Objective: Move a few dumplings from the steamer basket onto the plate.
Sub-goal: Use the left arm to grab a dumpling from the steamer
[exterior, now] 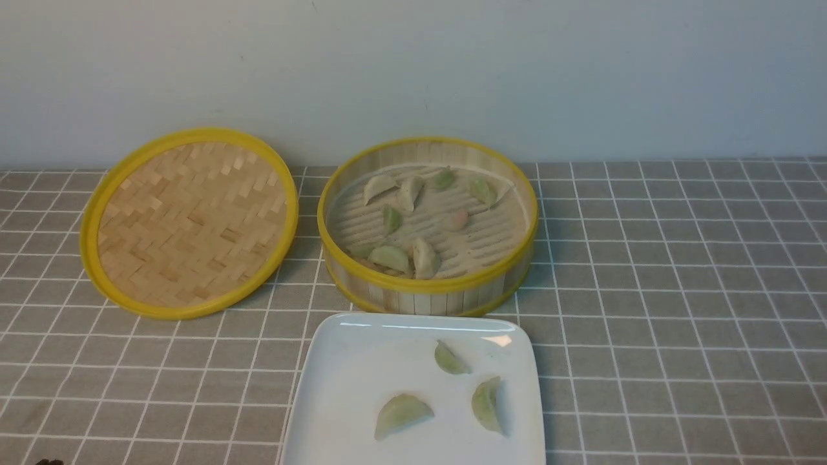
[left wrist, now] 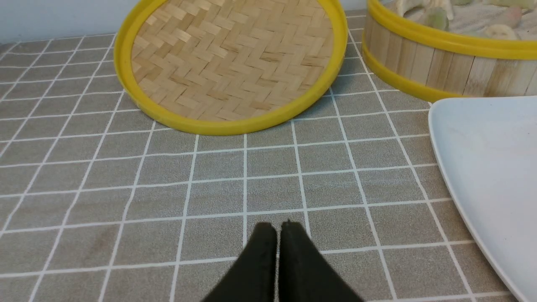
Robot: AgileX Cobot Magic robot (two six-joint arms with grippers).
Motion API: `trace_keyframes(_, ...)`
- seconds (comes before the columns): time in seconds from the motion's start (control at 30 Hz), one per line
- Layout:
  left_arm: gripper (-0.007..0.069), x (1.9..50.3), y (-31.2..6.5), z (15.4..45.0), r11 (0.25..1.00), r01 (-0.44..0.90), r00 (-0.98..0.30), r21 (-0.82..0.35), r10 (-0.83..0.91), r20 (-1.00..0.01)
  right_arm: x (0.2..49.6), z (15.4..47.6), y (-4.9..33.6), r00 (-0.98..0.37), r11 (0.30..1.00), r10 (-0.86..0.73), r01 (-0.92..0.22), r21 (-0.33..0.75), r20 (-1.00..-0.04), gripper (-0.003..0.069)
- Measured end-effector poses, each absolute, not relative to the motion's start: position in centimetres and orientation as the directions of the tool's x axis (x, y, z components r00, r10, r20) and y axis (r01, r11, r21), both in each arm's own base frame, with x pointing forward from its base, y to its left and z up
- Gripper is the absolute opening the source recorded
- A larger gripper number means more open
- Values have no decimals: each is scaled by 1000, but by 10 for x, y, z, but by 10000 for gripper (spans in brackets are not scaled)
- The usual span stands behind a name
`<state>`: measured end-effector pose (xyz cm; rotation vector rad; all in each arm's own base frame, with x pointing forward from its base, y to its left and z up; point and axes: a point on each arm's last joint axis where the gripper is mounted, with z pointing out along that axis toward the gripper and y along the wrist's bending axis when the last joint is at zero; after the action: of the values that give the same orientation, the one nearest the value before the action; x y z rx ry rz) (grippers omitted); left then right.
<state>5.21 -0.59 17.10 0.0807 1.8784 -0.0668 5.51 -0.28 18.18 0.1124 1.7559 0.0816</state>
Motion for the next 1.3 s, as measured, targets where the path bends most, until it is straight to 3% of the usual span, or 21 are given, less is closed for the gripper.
trace_keyframes(0.5, -5, 53, -5, 174, 997, 83, -265, -4, 19, -964, 55, 182, -3, -185, 992, 122, 30, 119, -975, -14)
trace_keyframes(0.63, -5, 55, -7, 184, 982, 69, -166, -177, -164, -973, 55, 182, -3, -185, 992, 122, 30, 119, -975, -14)
trace_keyframes(0.7, -5, 56, -7, 192, 938, 69, -96, -339, -332, -938, 55, 182, -3, -185, 992, 122, 30, 119, -975, -14)
trace_keyframes(0.8, -5, 57, -5, 200, 886, 78, -21, -457, -457, -889, 55, 182, -3, -185, 992, 122, 30, 119, -975, -14)
trace_keyframes(1.17, -5, 47, 13, 238, 780, 185, 414, -598, -614, -672, 55, 182, -3, -184, 991, 134, 30, 131, -974, -14)
trace_keyframes(1.23, -5, 46, 14, 240, 777, 196, 430, -598, -616, -660, 55, 183, -2, -172, 985, 171, 26, 169, -970, -14)
trace_keyframes(1.3, -5, 48, 11, 251, 771, 202, 388, -604, -629, -673, 56, 190, 2, -99, 943, 329, -8, 332, -939, -14)
